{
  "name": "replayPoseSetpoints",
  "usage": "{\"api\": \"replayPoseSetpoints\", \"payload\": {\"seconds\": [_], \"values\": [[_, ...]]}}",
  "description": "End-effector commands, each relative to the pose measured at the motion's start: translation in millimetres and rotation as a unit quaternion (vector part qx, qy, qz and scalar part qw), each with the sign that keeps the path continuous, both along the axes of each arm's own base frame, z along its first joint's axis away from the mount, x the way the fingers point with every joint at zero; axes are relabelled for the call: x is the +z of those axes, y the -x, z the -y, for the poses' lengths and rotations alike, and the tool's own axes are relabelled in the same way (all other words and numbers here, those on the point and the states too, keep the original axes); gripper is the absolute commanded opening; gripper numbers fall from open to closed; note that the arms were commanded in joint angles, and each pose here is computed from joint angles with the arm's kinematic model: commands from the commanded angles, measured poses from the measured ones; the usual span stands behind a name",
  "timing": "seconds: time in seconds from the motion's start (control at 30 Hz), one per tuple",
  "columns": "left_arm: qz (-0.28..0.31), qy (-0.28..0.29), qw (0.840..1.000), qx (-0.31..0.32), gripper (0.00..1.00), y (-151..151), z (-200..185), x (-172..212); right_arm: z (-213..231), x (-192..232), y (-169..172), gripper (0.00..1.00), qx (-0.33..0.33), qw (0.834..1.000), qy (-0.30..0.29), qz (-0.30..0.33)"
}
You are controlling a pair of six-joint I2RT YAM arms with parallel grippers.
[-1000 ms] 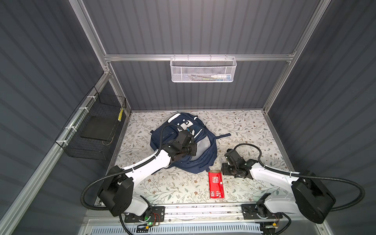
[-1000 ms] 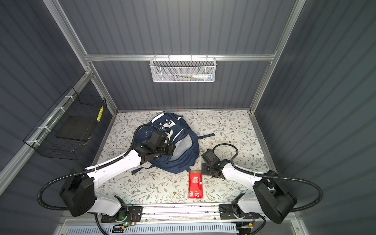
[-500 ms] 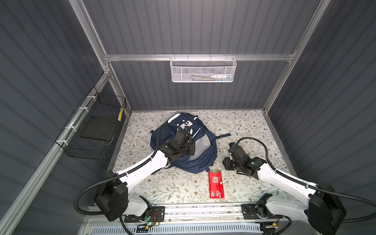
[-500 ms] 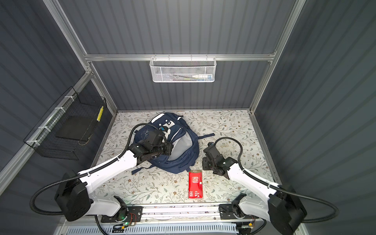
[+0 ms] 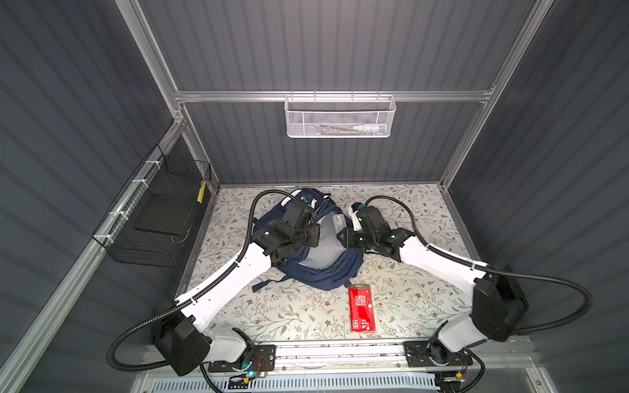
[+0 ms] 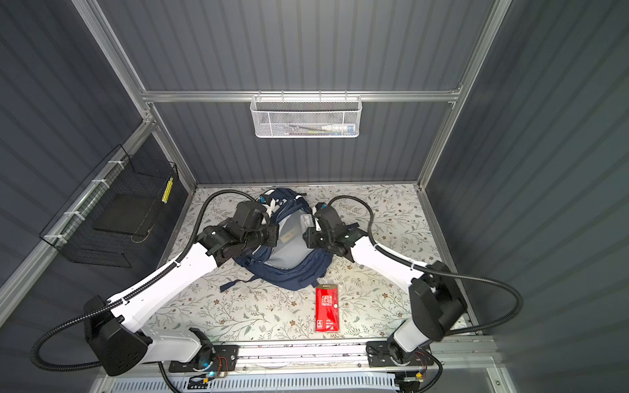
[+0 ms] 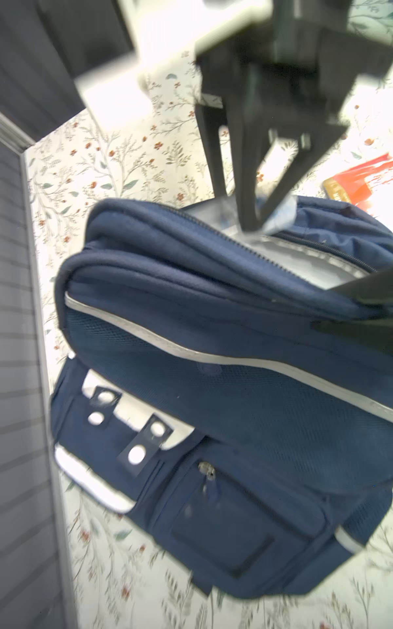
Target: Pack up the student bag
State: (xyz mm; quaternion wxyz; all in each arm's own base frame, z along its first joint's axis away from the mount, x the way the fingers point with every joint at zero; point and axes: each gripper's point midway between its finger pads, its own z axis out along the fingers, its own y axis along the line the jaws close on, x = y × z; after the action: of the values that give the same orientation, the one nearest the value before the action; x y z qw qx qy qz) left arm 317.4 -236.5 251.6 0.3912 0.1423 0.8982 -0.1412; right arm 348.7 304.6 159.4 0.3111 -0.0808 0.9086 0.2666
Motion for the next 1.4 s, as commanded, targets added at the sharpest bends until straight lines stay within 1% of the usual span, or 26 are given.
{"api": "replayPoseSetpoints", "payload": {"seconds": [0.0,0.1,0.2,0.23,0.3,0.33,0.43,0.53,0.57,0.63,0.77,0.9,0.97,1.03,1.1,1.2,1.3,1.37], "values": [[0.049,0.015,0.999,-0.002,0.0,-4.9,-0.8,38.8,-42.1,-9.9,-19.7,0.24,0.006,0.998,-0.051,-0.026],[0.042,0.024,0.999,-0.01,0.0,-4.6,5.0,35.3,-68.4,-32.4,-36.2,0.28,-0.002,0.997,-0.058,-0.048],[0.034,0.028,0.999,-0.01,0.0,-5.3,7.2,29.9,-89.9,-39.3,-42.0,0.3,-0.006,0.996,-0.07,-0.05],[0.033,0.032,0.999,-0.012,0.0,-4.9,9.0,29.0,-96.0,-38.8,-42.8,0.35,-0.007,0.996,-0.078,-0.045],[0.028,0.036,0.999,-0.013,0.0,-5.1,11.3,25.1,-105.6,-42.8,-42.1,0.49,-0.007,0.995,-0.089,-0.049],[0.025,0.036,0.999,-0.013,0.0,-5.0,11.8,21.6,-109.4,-44.2,-41.6,0.53,-0.003,0.994,-0.095,-0.055],[0.014,0.034,0.999,-0.011,0.0,-4.8,12.4,8.9,-103.8,-40.4,-38.0,0.61,-0.003,0.995,-0.093,-0.048],[0.002,0.035,0.999,-0.012,0.0,-2.8,13.2,-3.4,-82.0,-31.0,-30.8,0.71,-0.01,0.997,-0.071,-0.032],[-0.002,0.036,0.999,-0.011,0.0,-2.1,13.6,-7.9,-73.6,-29.5,-26.7,0.72,-0.011,0.998,-0.061,-0.029],[-0.008,0.035,0.999,-0.01,0.0,-0.6,12.9,-15.5,-52.0,-27.9,-15.6,0.75,-0.017,0.999,-0.041,-0.03],[-0.025,0.037,0.999,-0.006,0.0,2.3,12.9,-34.2,-10.3,-31.2,15.0,0.76,-0.031,0.999,-0.011,-0.035],[-0.061,0.057,0.996,-0.017,0.0,9.5,22.9,-62.2,45.2,-37.7,55.9,0.79,-0.044,0.997,0.055,-0.042],[-0.083,0.065,0.994,-0.021,0.0,13.0,27.9,-78.7,77.6,-42.2,75.1,0.85,-0.063,0.992,0.095,-0.046],[-0.104,0.069,0.992,-0.026,0.0,16.0,33.1,-94.0,111.5,-50.3,98.2,0.99,-0.087,0.986,0.13,-0.061],[-0.12,0.071,0.99,-0.026,0.0,18.5,35.4,-108.8,129.7,-58.3,120.2,0.99,-0.088,0.981,0.146,-0.087],[-0.133,0.065,0.989,-0.02,0.0,19.7,34.8,-125.3,127.5,-73.6,152.8,0.99,-0.039,0.983,0.124,-0.133],[-0.143,0.054,0.988,-0.012,0.0,19.9,33.3,-136.2,125.0,-88.0,174.7,0.97,-0.029,0.981,0.085,-0.169],[-0.148,0.043,0.988,-0.008,0.0,21.9,33.2,-141.2,121.7,-95.3,183.4,0.95,-0.029,0.98,0.06,-0.188]]}}
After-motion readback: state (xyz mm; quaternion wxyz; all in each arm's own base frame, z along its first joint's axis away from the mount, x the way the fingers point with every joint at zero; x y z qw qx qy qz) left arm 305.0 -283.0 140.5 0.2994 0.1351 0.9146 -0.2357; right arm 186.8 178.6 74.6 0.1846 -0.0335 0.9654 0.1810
